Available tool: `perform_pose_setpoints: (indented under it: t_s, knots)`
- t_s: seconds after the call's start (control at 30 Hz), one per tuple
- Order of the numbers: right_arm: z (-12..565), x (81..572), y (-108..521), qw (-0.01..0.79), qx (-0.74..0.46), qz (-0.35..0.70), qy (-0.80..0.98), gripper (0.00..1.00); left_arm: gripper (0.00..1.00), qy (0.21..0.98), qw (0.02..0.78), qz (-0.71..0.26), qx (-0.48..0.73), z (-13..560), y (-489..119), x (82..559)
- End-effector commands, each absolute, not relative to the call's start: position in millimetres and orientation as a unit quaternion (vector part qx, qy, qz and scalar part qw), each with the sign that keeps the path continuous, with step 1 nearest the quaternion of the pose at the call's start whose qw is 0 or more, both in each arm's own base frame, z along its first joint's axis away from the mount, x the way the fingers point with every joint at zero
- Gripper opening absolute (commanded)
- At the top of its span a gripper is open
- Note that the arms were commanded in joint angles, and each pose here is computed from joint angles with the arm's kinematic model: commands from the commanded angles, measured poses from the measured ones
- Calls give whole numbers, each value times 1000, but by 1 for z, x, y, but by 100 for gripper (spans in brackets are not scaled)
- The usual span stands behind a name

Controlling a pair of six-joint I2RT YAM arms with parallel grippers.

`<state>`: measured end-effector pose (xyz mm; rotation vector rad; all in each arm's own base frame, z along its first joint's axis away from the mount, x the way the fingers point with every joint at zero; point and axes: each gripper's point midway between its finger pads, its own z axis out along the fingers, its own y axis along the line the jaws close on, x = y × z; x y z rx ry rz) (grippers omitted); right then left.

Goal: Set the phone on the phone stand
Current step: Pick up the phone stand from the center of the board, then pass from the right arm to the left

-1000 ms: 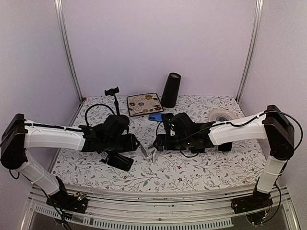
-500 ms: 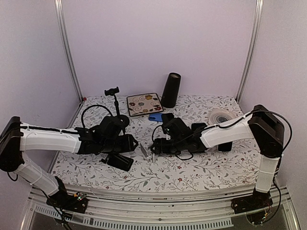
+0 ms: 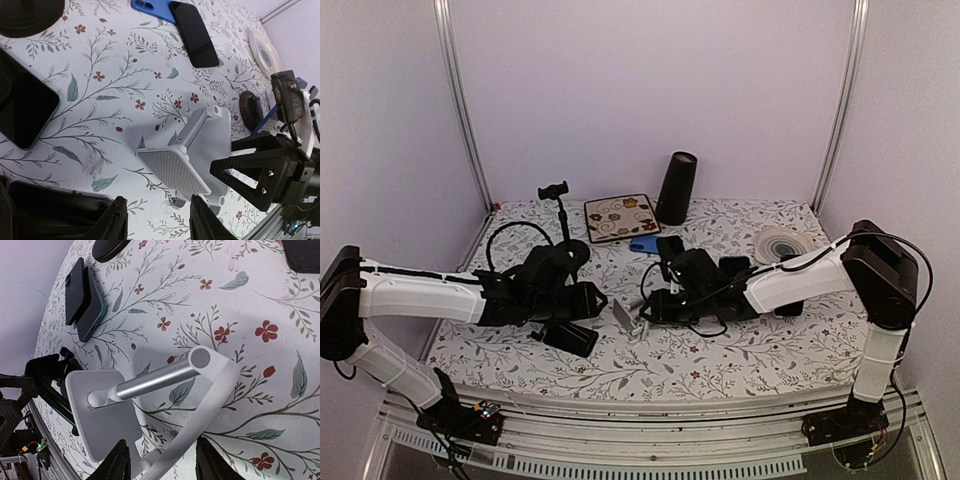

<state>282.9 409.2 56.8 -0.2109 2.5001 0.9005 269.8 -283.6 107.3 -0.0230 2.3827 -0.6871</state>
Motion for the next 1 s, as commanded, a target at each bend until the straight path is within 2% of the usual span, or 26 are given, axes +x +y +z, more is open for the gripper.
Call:
perform_pose_setpoints:
  t_s: [0.0,0.17,0.4,0.73,0.97]
  knots:
    - [59,279,398,232,-70,335,911,43,43,897,336,-285,-18,118,-283,274]
    - [59,275,394,231,-69,341,909,34,46,893,338,-298,-16,119,-287,274]
    - [61,273,394,229,-73,352,905,22,55,883,338,-326,-2,121,-295,270]
    - [58,268,393,223,-84,365,900,21,82,865,328,-374,59,123,-327,260]
    - [57,267,392,220,-83,369,899,21,94,876,313,-360,72,110,-351,261]
